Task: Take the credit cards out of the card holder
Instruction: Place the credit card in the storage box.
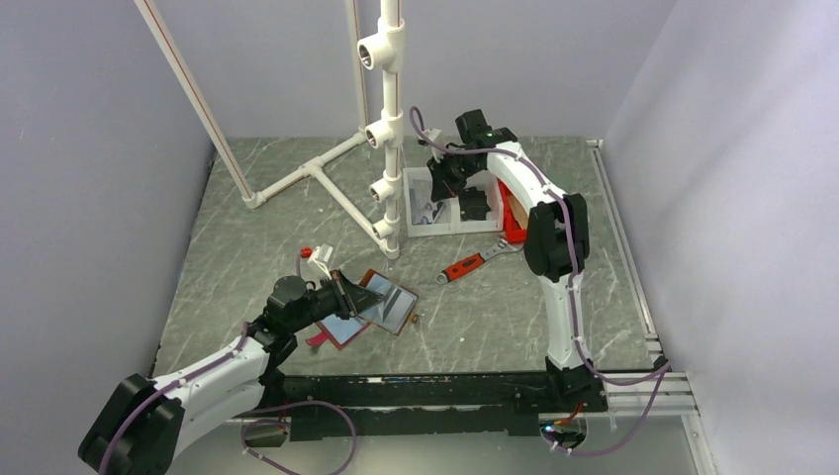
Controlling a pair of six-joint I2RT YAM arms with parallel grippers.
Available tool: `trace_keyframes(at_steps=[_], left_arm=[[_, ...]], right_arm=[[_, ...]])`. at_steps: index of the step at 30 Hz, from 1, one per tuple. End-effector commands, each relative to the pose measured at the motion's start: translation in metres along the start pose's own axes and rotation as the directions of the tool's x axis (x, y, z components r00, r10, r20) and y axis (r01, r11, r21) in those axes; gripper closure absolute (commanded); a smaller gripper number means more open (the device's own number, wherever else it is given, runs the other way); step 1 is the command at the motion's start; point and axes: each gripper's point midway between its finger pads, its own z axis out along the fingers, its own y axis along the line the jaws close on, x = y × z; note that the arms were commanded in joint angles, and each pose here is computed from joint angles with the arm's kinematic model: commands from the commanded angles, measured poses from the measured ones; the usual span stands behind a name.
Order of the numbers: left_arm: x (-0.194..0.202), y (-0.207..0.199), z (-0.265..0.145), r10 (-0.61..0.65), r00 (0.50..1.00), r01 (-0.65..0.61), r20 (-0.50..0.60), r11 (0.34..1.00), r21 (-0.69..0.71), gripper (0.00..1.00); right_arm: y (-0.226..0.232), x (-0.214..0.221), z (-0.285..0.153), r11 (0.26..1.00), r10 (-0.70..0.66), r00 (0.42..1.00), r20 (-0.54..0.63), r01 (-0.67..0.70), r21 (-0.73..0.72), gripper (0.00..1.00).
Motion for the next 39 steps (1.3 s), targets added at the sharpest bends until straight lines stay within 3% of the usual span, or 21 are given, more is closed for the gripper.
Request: trace_keyframes(at_steps=[1,3,6,13,19,25,35,39], left_arm=[[-0.007,-0.014,0.0,0.015,1.0,-0.016,0.013,0.999,0.05,1.0],[-0.006,-0.013,0.001,0.012,1.0,-0.013,0.012,0.999,0.05,1.0],[-0.005,-0.013,0.001,0.006,1.0,-0.006,0.007,0.998,0.056,1.0],[-0.005,-0.014,0.0,0.006,1.0,-0.006,0.007,0.998,0.055,1.0],[-0.007,-0.017,0.001,-0.002,1.0,0.002,0.011,0.997,0.073,1.0],[-0.012,-0.026,0.003,-0.034,0.999,0.032,0.016,0.995,0.098,1.0],[-0.029,-0.053,0.018,-0.149,0.989,0.147,-0.003,0.978,0.149,1.0],[-0.028,-0.068,0.034,-0.164,0.986,0.167,-0.033,0.97,0.177,1.0]], right_arm=[[-0.008,-0.005,0.005,0.998,-0.001,1.0,-0.019,0.003,0.062,0.96],[-0.02,-0.003,0.011,0.992,0.0,0.999,-0.042,0.005,0.122,0.83],[-0.043,-0.008,0.01,0.971,0.019,0.998,-0.053,-0.006,0.238,0.71],[-0.055,-0.037,-0.026,0.92,-0.025,0.999,0.023,0.014,0.391,0.67],[-0.005,-0.048,-0.058,0.961,-0.075,0.992,0.105,0.043,0.274,0.66],[0.057,-0.014,-0.079,0.995,-0.083,0.978,0.191,0.072,0.062,0.66],[0.143,0.055,-0.111,0.966,-0.201,0.948,0.247,0.234,-0.112,0.65],[0.155,0.056,-0.121,0.948,-0.252,0.92,0.298,0.297,-0.115,0.63]])
